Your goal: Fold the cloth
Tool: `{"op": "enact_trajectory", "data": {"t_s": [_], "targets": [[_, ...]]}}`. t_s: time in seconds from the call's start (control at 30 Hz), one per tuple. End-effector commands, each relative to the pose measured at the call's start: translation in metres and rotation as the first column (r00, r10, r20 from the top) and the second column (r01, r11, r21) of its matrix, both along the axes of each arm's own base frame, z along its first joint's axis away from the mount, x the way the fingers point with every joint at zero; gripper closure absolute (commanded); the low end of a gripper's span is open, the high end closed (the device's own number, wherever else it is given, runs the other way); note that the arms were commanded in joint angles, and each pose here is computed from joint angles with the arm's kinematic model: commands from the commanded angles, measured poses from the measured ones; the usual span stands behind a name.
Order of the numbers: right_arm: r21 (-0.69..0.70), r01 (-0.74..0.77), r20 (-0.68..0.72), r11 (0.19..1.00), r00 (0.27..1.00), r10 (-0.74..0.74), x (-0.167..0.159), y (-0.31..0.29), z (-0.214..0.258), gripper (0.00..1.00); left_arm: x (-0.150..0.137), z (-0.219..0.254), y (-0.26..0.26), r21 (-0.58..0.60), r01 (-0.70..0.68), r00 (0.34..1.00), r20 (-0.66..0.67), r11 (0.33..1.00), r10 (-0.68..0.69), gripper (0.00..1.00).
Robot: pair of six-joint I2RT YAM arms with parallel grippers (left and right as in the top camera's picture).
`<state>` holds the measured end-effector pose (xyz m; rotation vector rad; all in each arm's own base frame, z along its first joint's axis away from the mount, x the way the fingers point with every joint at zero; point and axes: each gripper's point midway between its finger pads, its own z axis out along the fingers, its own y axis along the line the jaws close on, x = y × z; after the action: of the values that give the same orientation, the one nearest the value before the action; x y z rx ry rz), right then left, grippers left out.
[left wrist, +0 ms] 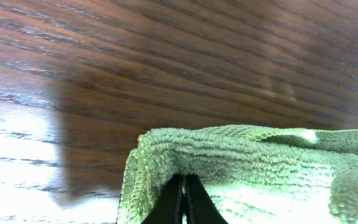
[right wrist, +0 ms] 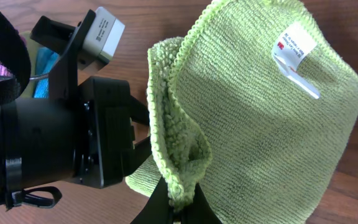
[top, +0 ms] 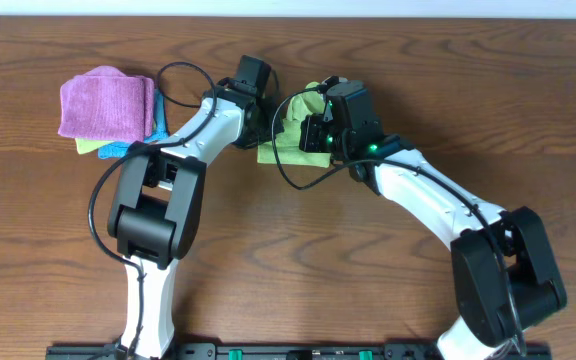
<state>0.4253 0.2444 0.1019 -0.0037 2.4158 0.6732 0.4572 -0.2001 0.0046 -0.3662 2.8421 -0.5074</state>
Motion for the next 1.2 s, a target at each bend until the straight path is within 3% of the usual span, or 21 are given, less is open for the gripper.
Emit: {"op": "enact_trajectory", "data": {"t_s": [0.0,0.5,1.17], "targets": [[-0.004,-0.016,0.028,1.0,0.999,0.016,0.003,0.005,0.008,0.99,0.002,0.011,0.012,0.011,-0.009,1.0,0.017,1.0,0.008,0.94],[-0.023,-0.075,0.029,0.997,0.997,0.076,-0.006,0.029,0.0,0.99,0.018,0.045,0.036,-0.021,-0.047,0.995,0.085,0.999,0.048,0.94],[-0.069,-0.154,-0.01,0.986,0.988,0.154,0.015,0.067,-0.024,0.99,0.03,0.083,0.087,-0.018,-0.114,0.981,0.154,0.993,0.115,0.94]]}}
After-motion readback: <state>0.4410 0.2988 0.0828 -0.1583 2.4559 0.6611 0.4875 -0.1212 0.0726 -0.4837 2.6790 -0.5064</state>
